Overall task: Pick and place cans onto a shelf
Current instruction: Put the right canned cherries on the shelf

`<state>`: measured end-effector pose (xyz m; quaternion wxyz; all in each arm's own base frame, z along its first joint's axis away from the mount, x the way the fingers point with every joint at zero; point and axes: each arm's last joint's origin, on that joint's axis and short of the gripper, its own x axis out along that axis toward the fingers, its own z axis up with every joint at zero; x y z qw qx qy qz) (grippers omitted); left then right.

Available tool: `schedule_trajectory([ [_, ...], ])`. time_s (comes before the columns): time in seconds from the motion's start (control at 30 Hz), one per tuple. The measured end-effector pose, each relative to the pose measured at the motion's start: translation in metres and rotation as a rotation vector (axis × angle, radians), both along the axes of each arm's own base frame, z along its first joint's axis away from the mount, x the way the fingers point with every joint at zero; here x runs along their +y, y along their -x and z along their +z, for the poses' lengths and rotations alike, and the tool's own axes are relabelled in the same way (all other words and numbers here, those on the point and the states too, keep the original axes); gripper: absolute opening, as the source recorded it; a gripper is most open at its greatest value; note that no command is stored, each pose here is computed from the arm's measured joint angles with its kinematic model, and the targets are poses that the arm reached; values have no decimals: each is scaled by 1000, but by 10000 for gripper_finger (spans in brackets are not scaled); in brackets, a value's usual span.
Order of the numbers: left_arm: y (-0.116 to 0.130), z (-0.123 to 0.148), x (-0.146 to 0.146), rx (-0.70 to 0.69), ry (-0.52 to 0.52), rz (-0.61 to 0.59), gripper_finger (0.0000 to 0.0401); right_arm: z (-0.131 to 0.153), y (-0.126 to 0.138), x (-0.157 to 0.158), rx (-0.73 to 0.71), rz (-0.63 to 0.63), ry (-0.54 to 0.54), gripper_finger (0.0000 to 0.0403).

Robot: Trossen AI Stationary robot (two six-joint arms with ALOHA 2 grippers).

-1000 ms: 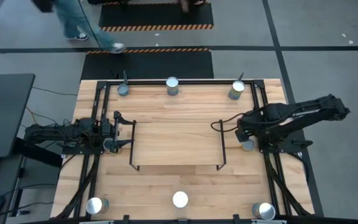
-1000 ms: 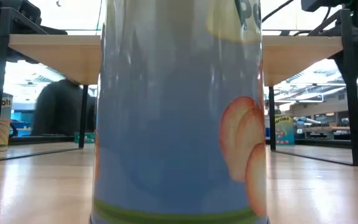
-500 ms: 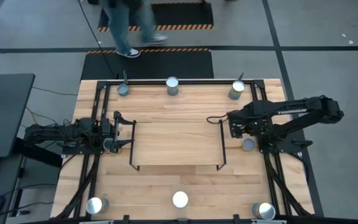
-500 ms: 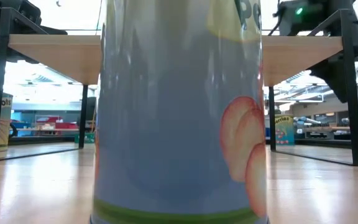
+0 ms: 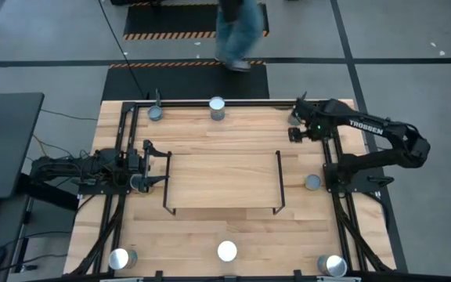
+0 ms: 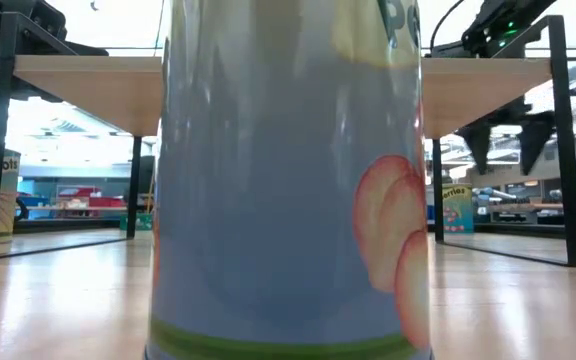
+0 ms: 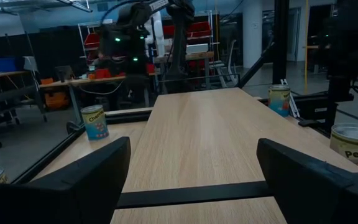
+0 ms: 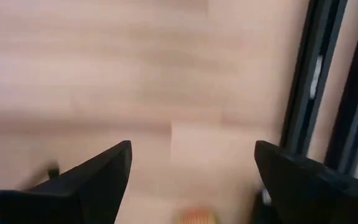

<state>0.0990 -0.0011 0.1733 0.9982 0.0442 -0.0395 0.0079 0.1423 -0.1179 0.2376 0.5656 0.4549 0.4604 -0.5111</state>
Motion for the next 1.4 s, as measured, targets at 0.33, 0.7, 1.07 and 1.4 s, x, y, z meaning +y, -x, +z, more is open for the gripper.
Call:
schedule_trajectory([
  [0.33,0,0,0,0,0,0,357,-6,-24,-46,-10,-29,337,347],
  [0.7,0,0,0,0,0,0,357,-6,-27,-55,134,-76,536,347],
  [1.07,0,0,0,0,0,0,357,-18,-24,-54,131,-232,667,362],
  [1.4,0,0,0,0,0,0,357,-34,-20,-60,72,-283,679,392],
])
